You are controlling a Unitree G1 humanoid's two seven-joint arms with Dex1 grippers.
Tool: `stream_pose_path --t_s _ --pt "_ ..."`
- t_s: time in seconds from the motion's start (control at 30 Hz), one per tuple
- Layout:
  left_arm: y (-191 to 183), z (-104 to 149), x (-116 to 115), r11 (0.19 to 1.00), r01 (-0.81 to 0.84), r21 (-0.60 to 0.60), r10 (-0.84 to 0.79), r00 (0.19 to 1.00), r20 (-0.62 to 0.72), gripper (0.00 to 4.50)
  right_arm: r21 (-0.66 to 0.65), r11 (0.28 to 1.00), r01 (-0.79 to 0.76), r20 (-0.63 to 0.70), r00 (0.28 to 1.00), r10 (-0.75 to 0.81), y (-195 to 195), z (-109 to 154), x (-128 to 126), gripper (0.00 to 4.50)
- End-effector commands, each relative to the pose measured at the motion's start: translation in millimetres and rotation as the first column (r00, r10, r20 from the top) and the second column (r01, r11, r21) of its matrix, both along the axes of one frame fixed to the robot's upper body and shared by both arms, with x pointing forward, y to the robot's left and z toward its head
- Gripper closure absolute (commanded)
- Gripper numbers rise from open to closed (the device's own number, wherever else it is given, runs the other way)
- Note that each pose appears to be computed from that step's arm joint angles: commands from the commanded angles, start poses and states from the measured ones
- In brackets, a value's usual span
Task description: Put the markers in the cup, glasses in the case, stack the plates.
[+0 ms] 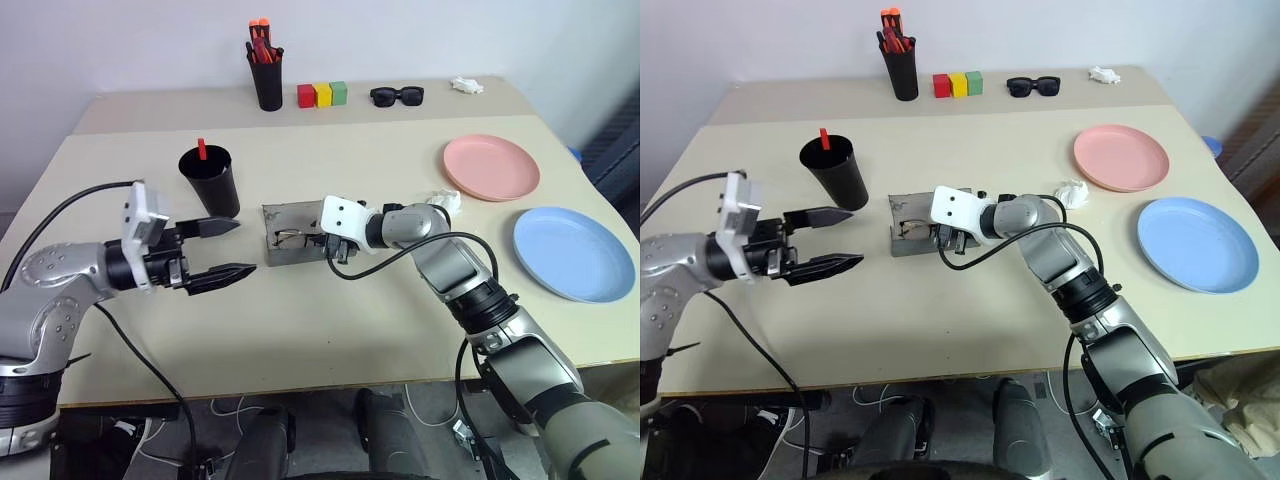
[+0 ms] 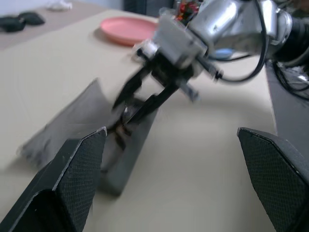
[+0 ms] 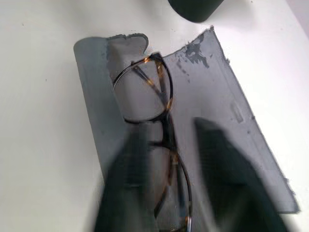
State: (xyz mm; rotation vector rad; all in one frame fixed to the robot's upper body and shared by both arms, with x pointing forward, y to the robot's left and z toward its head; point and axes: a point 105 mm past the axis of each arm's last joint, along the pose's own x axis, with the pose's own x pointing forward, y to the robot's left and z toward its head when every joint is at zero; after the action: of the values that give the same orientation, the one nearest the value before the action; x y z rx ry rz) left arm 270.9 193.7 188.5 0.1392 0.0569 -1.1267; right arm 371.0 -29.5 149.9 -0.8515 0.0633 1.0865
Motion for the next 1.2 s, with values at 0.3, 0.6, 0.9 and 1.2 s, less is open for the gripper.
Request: stream_pose_path --t_s 0.3,0.6,0.9,1.2 --pt "50.8 -24.3 22.1 0.994 -0.108 0.015 0.107 0.993 0.049 0.00 0.163 0.986 0.035 0.041 0.998 -0.042 -1.4 34.6 4.9 0.01" --pt "23.5 6.1 37.9 0.994 -0.053 -0.094 0.066 0.988 0.137 0.00 0.683 0.730 0.036 -0.200 0.970 0.139 -21.4 88.3 -38.6 0.01" --pt "-23.1 10.6 67.9 0.991 -0.076 -0.112 0.088 0.990 0.110 0.00 0.747 0.660 0.075 -0.286 0.933 0.218 -33.7 82.8 -71.7 0.01" --pt "-81.2 18.7 101.2 0.992 -0.067 -0.111 0.080 0.989 0.121 0.90 0.720 0.686 0.100 -0.296 0.939 0.174 -39.5 73.6 -78.4 0.00"
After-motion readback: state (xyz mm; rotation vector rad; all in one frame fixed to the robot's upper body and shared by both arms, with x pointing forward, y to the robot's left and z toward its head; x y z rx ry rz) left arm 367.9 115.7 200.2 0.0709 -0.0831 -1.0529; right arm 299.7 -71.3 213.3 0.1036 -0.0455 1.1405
